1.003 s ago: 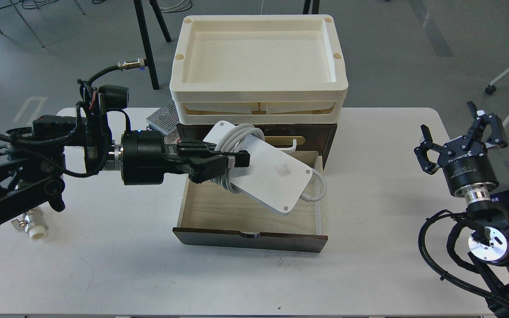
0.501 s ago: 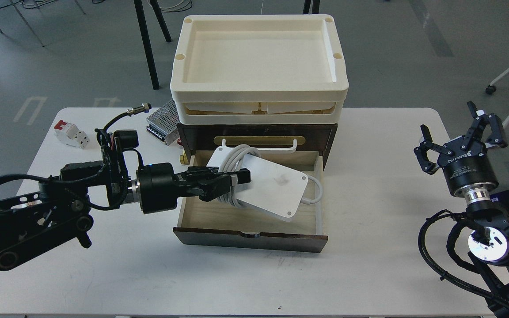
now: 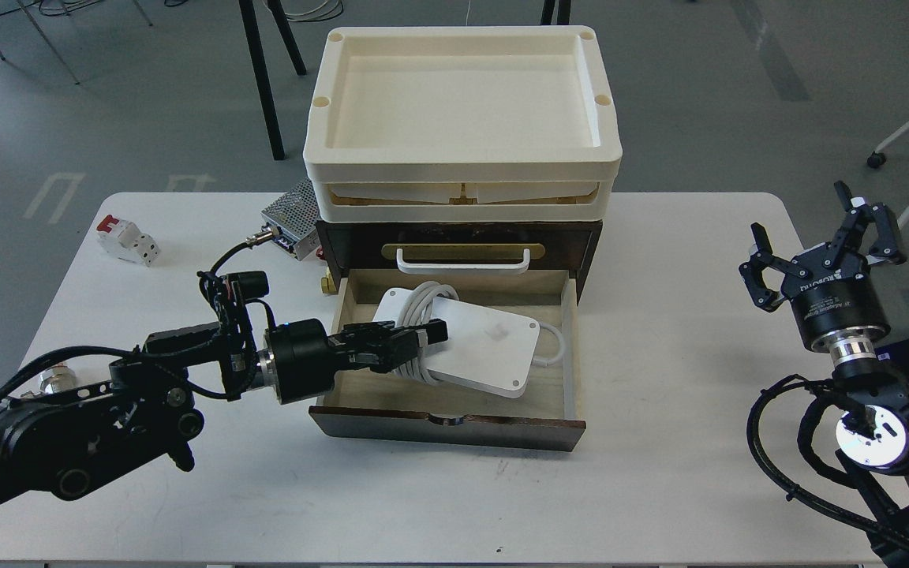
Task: Put charging cable into cabinet
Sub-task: 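Lower the held charger into the open drawer, then open the left gripper and release the charger in the drawer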
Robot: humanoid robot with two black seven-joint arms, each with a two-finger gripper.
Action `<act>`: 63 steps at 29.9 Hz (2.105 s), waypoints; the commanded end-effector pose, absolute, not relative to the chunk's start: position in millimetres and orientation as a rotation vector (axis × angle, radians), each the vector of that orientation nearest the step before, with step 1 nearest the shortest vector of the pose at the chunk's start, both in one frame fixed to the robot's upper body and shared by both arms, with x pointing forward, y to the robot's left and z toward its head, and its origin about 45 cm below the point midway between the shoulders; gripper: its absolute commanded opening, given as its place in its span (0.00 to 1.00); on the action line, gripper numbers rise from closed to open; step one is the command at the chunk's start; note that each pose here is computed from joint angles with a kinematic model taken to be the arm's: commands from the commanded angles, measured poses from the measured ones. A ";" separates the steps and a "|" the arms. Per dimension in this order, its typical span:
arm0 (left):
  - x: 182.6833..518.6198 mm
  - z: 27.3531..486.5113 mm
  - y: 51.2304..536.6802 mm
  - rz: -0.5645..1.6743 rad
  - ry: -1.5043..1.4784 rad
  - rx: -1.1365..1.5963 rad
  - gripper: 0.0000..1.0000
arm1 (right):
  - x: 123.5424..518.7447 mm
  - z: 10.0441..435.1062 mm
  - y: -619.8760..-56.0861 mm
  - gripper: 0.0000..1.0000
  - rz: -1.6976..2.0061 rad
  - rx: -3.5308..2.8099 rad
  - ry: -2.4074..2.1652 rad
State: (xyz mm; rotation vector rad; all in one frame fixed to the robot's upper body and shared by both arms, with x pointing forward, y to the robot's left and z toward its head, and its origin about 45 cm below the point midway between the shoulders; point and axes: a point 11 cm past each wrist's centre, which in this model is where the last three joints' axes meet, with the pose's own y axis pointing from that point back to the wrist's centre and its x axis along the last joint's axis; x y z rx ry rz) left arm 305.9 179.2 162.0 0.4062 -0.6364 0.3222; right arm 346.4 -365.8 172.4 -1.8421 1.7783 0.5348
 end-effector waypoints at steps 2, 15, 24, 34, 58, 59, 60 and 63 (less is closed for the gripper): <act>309.5 153.4 178.0 0.346 -0.628 0.415 0.04 | 346.4 172.3 -365.8 1.00 0.536 -1.843 1.778; 317.5 111.1 189.3 0.373 -0.594 0.527 0.05 | 346.4 172.3 -365.8 0.99 0.536 -1.843 1.778; 316.0 98.6 181.2 0.327 -0.621 0.560 0.15 | 346.9 173.0 -365.7 0.99 0.533 -1.842 1.777; 318.9 106.6 168.9 0.343 -0.616 0.516 0.95 | 346.8 173.0 -365.7 0.99 0.533 -1.842 1.777; 319.4 107.7 167.7 0.273 -0.703 0.552 1.00 | 346.9 173.3 -366.1 0.99 0.532 -1.841 1.777; 319.1 107.3 167.6 0.258 -0.721 0.561 1.00 | 346.9 173.1 -366.0 0.99 0.533 -1.842 1.777; 318.4 106.5 167.7 0.245 -0.735 0.568 1.00 | 346.9 173.3 -366.1 0.99 0.532 -1.841 1.777; 316.8 104.5 167.9 0.213 -0.769 0.586 1.00 | 346.9 173.3 -366.1 1.00 0.532 -1.841 1.777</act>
